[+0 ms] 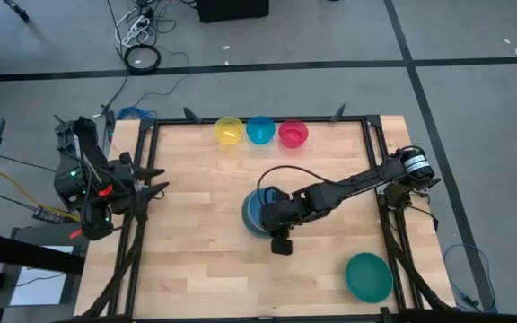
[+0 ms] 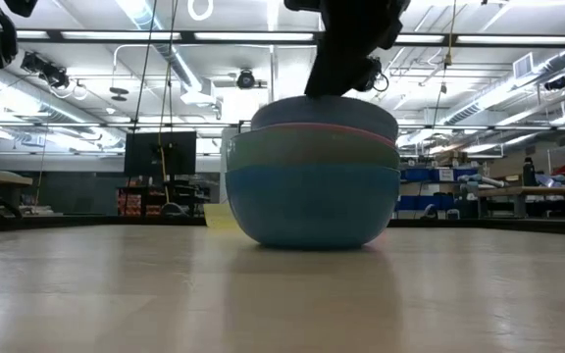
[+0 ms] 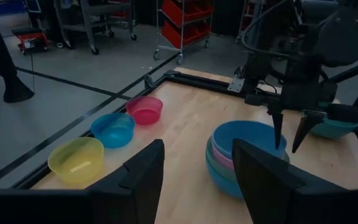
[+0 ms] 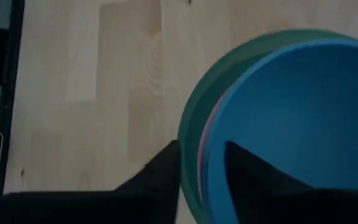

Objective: Nest bowls inside each other
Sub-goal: Stack the light blue bowl on the pink bowl, then stack the green bowl on the light blue bowl

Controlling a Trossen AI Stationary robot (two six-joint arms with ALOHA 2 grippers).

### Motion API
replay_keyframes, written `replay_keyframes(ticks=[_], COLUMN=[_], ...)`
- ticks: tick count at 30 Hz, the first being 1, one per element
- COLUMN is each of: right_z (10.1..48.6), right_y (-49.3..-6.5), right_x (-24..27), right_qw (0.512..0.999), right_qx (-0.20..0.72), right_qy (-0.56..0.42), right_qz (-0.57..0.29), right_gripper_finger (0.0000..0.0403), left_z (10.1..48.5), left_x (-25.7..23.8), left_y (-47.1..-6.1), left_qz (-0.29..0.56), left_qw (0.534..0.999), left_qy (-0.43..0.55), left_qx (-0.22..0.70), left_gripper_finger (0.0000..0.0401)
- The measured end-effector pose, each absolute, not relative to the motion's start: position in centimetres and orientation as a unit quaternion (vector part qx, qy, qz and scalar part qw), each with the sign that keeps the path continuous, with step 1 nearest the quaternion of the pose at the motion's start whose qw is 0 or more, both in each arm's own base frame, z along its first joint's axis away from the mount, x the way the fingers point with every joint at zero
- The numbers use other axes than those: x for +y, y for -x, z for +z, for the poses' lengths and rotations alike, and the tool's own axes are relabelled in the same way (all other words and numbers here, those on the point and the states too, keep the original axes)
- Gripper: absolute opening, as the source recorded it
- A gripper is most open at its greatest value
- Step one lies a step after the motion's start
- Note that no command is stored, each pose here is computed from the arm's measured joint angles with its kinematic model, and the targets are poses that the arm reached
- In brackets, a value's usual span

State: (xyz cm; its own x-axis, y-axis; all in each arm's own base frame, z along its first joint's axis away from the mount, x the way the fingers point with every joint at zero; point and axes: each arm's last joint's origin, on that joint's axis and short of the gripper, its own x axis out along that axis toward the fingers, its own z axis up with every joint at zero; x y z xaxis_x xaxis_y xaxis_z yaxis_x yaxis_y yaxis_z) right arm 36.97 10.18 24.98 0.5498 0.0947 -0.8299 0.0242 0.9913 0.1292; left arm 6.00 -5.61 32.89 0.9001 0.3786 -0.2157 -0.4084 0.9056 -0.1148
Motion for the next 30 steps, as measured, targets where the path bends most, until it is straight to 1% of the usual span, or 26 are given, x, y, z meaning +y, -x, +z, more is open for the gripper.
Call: replay_keyframes(ticks=[3,7,10,14,16,19,24,30], right_z=[25.2,26.6,28.6,31.0,31.6,31.3,29.9,29.0], right_y=[-37.0,-36.4,-35.1,-31.5,-29.8,-27.6,-23.6,-19.6], right_x=[10.2,9.8,9.5,9.8,10.7,12.6,16.3,20.3], right_qw=[0.883,0.895,0.903,0.891,0.882,0.867,0.822,0.788], right_qx=[0.466,0.443,0.426,0.448,0.461,0.483,0.539,0.552], right_qy=[-0.061,-0.046,-0.042,-0.056,-0.068,-0.099,-0.145,-0.229], right_qz=[0.019,-0.001,-0.022,-0.059,-0.068,-0.073,-0.114,-0.149], right_gripper_finger=[0.0162,0.0185,0.0188,0.0180,0.0176,0.0174,0.0180,0.0185], left_z=[32.9,32.9,32.9,32.9,32.9,32.9,32.9,32.8], left_x=[-5.6,-5.6,-5.6,-5.7,-5.7,-5.7,-5.8,-5.9], left_y=[-6.0,-6.0,-6.0,-6.0,-6.0,-6.1,-6.1,-6.1], left_qz=[0.202,0.202,0.202,0.202,0.201,0.200,0.197,0.193], left_qw=[0.971,0.971,0.971,0.971,0.971,0.971,0.970,0.969], left_qy=[0.080,0.080,0.081,0.084,0.085,0.088,0.096,0.100], left_qx=[0.094,0.094,0.094,0.094,0.096,0.096,0.103,0.115], left_gripper_finger=[0.0198,0.0198,0.0198,0.0198,0.0198,0.0198,0.0198,0.0198])
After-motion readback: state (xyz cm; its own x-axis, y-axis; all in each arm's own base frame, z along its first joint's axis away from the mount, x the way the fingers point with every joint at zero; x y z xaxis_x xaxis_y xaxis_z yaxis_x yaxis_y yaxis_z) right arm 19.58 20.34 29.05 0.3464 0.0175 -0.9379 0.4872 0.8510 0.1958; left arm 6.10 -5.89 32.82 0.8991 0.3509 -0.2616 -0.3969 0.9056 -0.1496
